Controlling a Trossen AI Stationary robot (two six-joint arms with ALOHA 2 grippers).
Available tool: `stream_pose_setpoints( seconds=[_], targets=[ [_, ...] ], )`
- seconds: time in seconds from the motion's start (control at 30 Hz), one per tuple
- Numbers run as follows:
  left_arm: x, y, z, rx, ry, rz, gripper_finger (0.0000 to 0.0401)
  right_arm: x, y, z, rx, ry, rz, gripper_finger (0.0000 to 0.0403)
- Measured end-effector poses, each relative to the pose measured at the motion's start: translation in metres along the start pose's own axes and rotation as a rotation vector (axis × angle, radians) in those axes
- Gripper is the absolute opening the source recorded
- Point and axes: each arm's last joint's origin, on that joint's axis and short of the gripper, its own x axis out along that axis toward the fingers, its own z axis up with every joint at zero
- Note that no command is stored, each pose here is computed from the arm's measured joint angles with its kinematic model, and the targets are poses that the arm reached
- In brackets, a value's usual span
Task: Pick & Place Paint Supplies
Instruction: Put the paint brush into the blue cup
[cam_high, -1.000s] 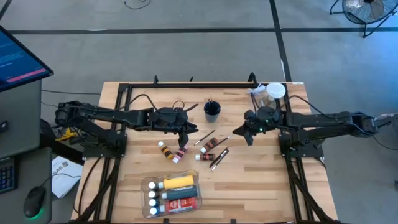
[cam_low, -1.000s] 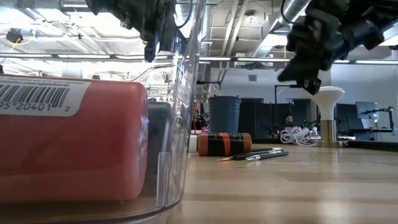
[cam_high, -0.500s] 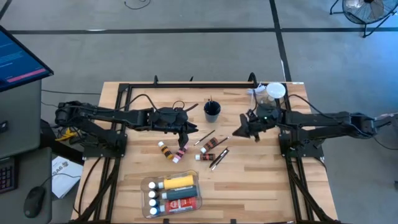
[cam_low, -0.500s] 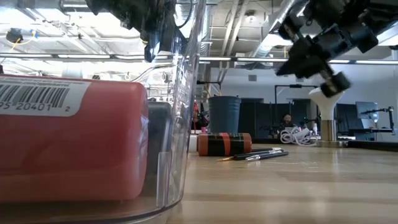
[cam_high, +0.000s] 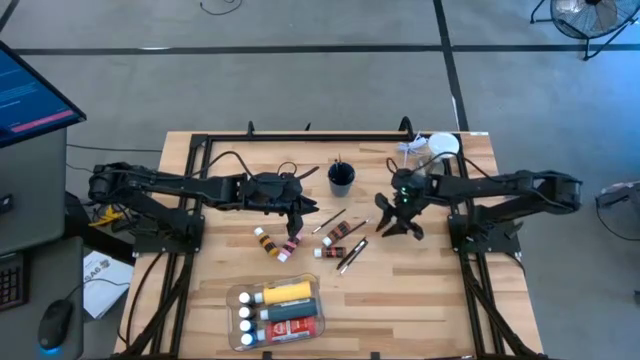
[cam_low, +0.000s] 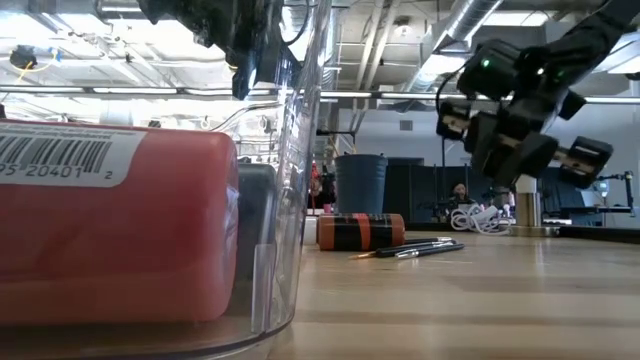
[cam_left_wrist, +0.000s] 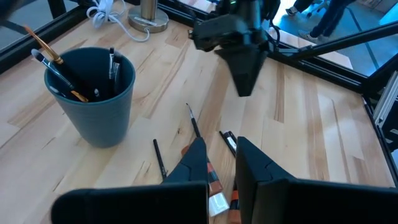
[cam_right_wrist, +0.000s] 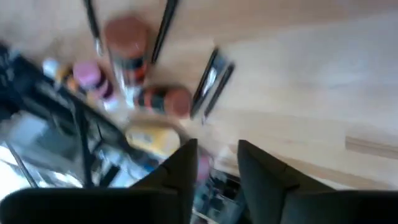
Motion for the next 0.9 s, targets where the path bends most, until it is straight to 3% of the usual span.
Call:
stream_pose_setpoints(
  seconds=[0.2,0.4,0.6,0.9],
  targets=[
    [0.0,-0.001,0.0,-0.002,0.0,-0.002,0.0002,-0.004,0.004,0.027,0.16,-0.121,0.05,0.0166],
    [0.0,-0.001,0.0,-0.005,0.001,-0.003,0.0002,-0.012,0.017,0.045,0.209,-0.131,0.185,0.0193],
    [0.0,-0.001,0.0,0.007,0.001,-0.003,0.0002,-0.008,0.024,0.05,0.268,0.037,0.2,0.0199],
    [0.0,-0.001,0.0,0.024,0.0,-0.003,0.0002,0.01,0.019,0.053,0.278,0.099,0.121,0.0183]
  ],
)
